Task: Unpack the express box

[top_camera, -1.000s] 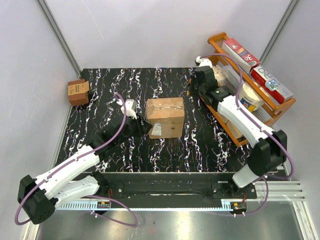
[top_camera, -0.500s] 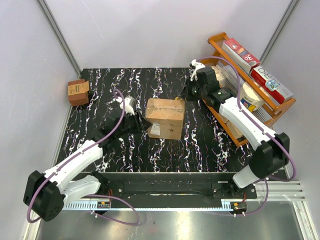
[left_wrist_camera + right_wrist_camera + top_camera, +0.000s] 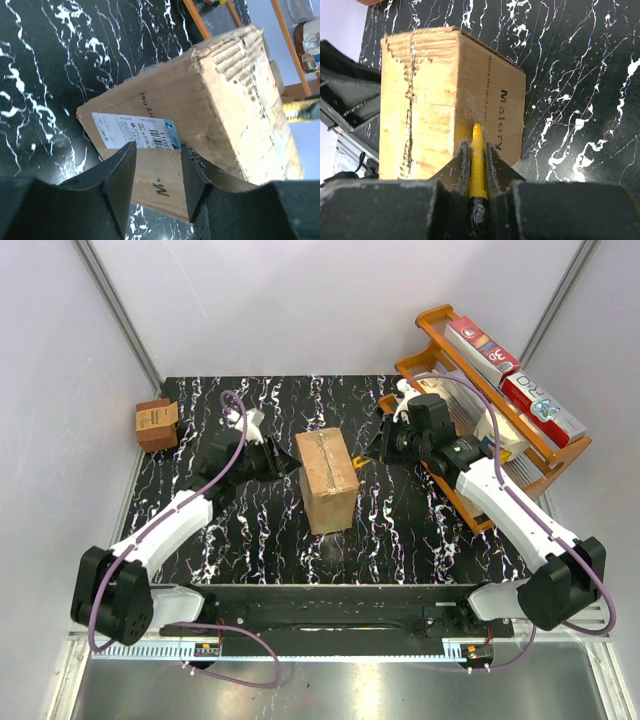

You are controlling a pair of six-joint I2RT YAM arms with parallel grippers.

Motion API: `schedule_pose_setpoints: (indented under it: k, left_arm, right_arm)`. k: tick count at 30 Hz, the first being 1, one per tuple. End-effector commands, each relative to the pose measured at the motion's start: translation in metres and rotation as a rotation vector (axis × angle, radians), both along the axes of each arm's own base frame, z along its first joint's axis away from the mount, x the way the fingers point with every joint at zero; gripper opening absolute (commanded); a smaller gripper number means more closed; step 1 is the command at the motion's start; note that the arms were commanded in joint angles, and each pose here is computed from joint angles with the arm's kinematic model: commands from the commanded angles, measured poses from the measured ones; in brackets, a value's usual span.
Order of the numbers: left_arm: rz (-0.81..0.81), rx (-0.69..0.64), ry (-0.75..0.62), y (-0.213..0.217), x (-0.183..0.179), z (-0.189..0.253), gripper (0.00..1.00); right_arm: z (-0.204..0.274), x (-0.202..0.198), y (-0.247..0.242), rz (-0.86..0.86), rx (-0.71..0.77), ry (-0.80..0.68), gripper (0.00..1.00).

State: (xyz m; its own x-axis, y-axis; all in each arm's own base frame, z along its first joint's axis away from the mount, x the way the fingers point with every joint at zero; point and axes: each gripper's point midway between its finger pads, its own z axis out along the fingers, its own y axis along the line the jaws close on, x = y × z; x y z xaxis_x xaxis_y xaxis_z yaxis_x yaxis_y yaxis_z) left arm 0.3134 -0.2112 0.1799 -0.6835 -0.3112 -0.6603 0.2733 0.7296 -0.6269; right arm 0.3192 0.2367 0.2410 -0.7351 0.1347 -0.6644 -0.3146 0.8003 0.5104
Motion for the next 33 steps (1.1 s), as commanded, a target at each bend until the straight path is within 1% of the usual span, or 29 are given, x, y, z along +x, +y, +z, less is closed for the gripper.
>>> schedule_pose_setpoints:
  k: [1, 6, 11, 14, 18, 20, 23, 26, 27, 28, 29, 31, 32, 33]
  left_arm:
    - [-0.117, -0.119, -0.117, -0.027, 0.02, 0.052, 0.46]
    - [-0.07, -0.109, -0.114, -0.012, 0.036, 0.055, 0.47]
    - [0.007, -0.053, -0.107, 0.018, 0.046, 0.052, 0.52]
    - [0.062, -0.013, -0.085, 0.039, 0.045, 0.047, 0.56]
    - [0.092, 0.018, -0.078, 0.056, 0.038, 0.05, 0.6]
    - [0.078, 0.011, -0.08, 0.057, 0.033, 0.056, 0.63]
    - [0.044, -0.014, -0.082, 0.053, 0.024, 0.069, 0.66]
    - [-0.008, -0.056, -0.079, 0.046, 0.013, 0.08, 0.71]
    - [-0.057, -0.084, -0.084, 0.039, 0.006, 0.086, 0.72]
    - [-0.084, -0.107, -0.075, 0.035, 0.002, 0.089, 0.73]
    - [-0.115, -0.124, -0.068, 0.031, -0.002, 0.09, 0.73]
    - [-0.199, -0.17, -0.052, 0.021, -0.014, 0.094, 0.72]
    - [-0.225, -0.186, -0.03, 0.018, -0.019, 0.088, 0.71]
    - [-0.264, -0.204, -0.026, 0.014, -0.024, 0.087, 0.67]
  right_arm:
    - [0.009, -0.015, 0.019, 0.051, 0.072, 0.005, 0.0]
    - [0.004, -0.009, 0.023, 0.05, 0.022, -0.034, 0.0]
    - [0.022, 0.0, 0.017, 0.029, -0.023, -0.113, 0.0]
    - [0.036, 0.005, 0.007, 0.008, -0.066, -0.165, 0.0]
    - [0.058, 0.006, -0.003, 0.008, -0.122, -0.232, 0.0]
    - [0.074, 0.005, -0.006, 0.036, -0.145, -0.285, 0.0]
    - [0.095, -0.004, -0.004, 0.114, -0.141, -0.371, 0.0]
    - [0.11, -0.016, 0.008, 0.233, -0.101, -0.454, 0.0]
    - [0.116, -0.028, 0.018, 0.302, -0.062, -0.478, 0.0]
    - [0.114, -0.033, 0.022, 0.336, -0.054, -0.489, 0.0]
    - [0.121, -0.036, 0.028, 0.366, -0.035, -0.53, 0.0]
    - [0.124, -0.052, 0.043, 0.447, -0.007, -0.558, 0.0]
    - [0.126, -0.057, 0.05, 0.474, -0.001, -0.576, 0.0]
    - [0.126, -0.061, 0.057, 0.494, 0.007, -0.581, 0.0]
